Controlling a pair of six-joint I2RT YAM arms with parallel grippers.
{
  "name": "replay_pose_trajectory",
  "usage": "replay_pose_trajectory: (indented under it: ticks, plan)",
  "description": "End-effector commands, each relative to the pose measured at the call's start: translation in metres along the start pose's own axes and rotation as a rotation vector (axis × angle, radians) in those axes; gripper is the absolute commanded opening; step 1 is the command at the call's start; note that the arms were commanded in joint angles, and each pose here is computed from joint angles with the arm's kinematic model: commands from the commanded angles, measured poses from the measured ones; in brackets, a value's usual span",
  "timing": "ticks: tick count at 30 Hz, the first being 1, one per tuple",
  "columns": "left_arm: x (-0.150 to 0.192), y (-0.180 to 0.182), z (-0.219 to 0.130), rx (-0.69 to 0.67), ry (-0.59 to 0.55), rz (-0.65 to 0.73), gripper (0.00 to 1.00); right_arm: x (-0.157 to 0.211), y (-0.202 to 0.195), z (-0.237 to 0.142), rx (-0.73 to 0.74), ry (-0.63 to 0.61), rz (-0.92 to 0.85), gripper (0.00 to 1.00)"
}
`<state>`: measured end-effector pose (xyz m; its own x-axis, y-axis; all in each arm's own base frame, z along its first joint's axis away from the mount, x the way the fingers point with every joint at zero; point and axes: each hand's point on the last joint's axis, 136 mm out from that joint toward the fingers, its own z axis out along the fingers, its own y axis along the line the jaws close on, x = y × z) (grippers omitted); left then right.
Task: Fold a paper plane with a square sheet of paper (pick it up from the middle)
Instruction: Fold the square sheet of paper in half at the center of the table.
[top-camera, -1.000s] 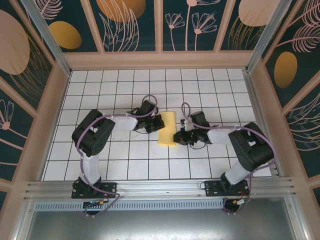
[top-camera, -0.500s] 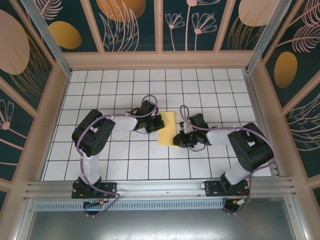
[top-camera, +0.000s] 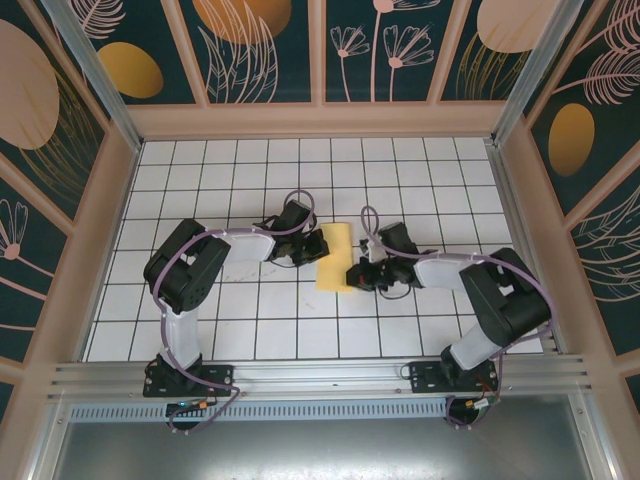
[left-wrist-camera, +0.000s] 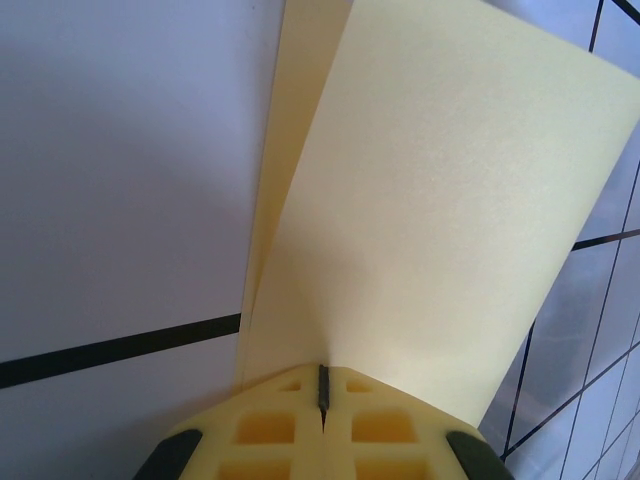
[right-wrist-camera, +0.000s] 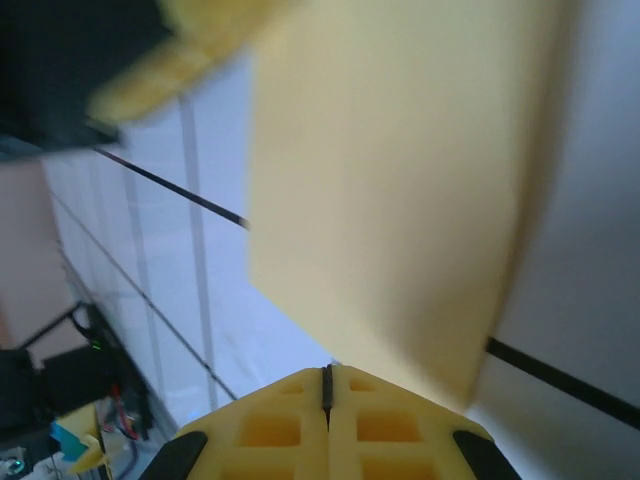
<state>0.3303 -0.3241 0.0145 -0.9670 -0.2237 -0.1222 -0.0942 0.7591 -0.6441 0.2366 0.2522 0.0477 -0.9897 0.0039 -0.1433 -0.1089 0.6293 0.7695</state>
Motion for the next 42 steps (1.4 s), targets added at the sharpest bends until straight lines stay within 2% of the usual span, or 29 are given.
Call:
replay_pose_trajectory:
  ticks: [1,10,17,20,23,30,36,42]
  plan:
    - [0.015,0.03,0.008,-0.096,0.036,-0.009,0.0,-0.046,0.029,-0.024,-0.083,-0.122,-0.041,0.04]
    - [0.014,0.03,0.008,-0.098,0.037,-0.003,0.0,-0.056,-0.01,0.0,-0.032,-0.085,0.013,0.02]
    - [0.016,0.033,0.008,-0.1,0.038,-0.011,0.0,-0.039,-0.058,0.01,0.102,-0.063,0.1,0.02]
    - [0.016,0.033,0.007,-0.103,0.039,-0.006,0.0,-0.029,-0.07,0.015,0.116,-0.033,0.134,0.02]
    - [0.017,0.035,0.007,-0.109,0.039,-0.005,0.0,-0.029,-0.06,0.012,0.082,-0.034,0.132,0.02]
    - [0.017,0.035,0.007,-0.109,0.039,-0.005,0.0,-0.075,-0.001,-0.01,-0.045,-0.111,0.018,0.02]
    - [0.018,0.035,0.007,-0.109,0.042,-0.007,0.0,-0.086,-0.016,0.006,-0.03,-0.087,0.034,0.02]
    - [0.017,0.035,0.007,-0.111,0.041,-0.002,0.0,-0.076,-0.052,0.019,0.047,-0.06,0.106,0.02]
